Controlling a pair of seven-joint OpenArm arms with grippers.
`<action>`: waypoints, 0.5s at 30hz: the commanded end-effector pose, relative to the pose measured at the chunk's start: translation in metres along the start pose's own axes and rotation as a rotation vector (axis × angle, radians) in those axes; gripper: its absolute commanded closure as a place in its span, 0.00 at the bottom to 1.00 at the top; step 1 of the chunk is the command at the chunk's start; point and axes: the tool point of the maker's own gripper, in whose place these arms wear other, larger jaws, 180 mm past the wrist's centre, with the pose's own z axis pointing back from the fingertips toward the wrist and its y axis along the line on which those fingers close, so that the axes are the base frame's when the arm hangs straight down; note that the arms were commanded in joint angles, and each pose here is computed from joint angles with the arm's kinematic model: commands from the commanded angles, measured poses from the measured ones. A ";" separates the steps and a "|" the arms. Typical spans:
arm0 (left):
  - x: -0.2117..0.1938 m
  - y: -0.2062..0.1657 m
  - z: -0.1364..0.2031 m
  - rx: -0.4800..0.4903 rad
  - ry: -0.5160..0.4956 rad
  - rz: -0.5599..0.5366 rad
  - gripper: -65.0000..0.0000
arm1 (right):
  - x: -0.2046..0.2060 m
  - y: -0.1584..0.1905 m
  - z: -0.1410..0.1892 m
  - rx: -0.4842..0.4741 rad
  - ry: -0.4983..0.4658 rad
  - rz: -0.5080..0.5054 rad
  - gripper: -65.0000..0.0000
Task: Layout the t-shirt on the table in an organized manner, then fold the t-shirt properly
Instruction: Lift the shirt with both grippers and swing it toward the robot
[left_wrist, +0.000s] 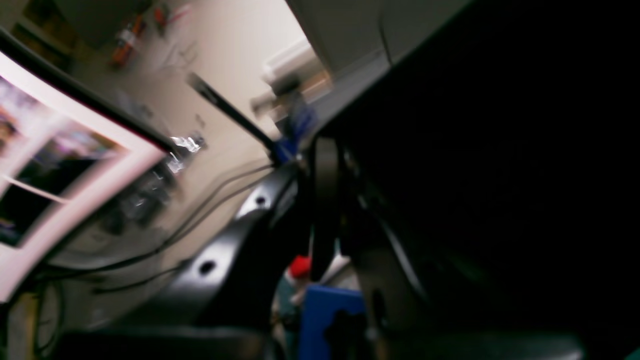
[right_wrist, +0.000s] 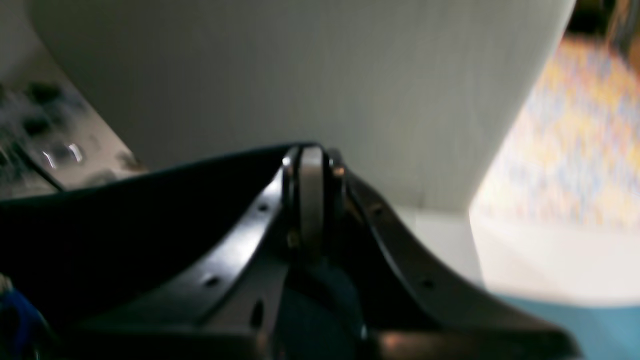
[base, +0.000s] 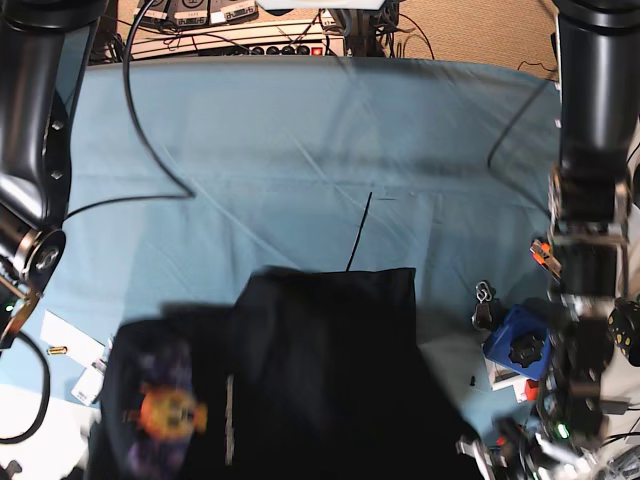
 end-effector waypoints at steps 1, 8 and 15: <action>0.033 0.027 0.012 0.053 -0.057 -0.003 1.00 | 0.004 -0.004 0.004 -0.010 0.005 -0.001 1.00; 0.035 0.032 0.021 -0.003 -0.012 0.047 1.00 | -0.010 -0.012 0.015 0.008 0.087 -0.029 1.00; 0.007 0.021 0.016 -0.035 0.044 0.046 1.00 | -0.004 -0.032 0.032 -0.006 0.070 -0.055 1.00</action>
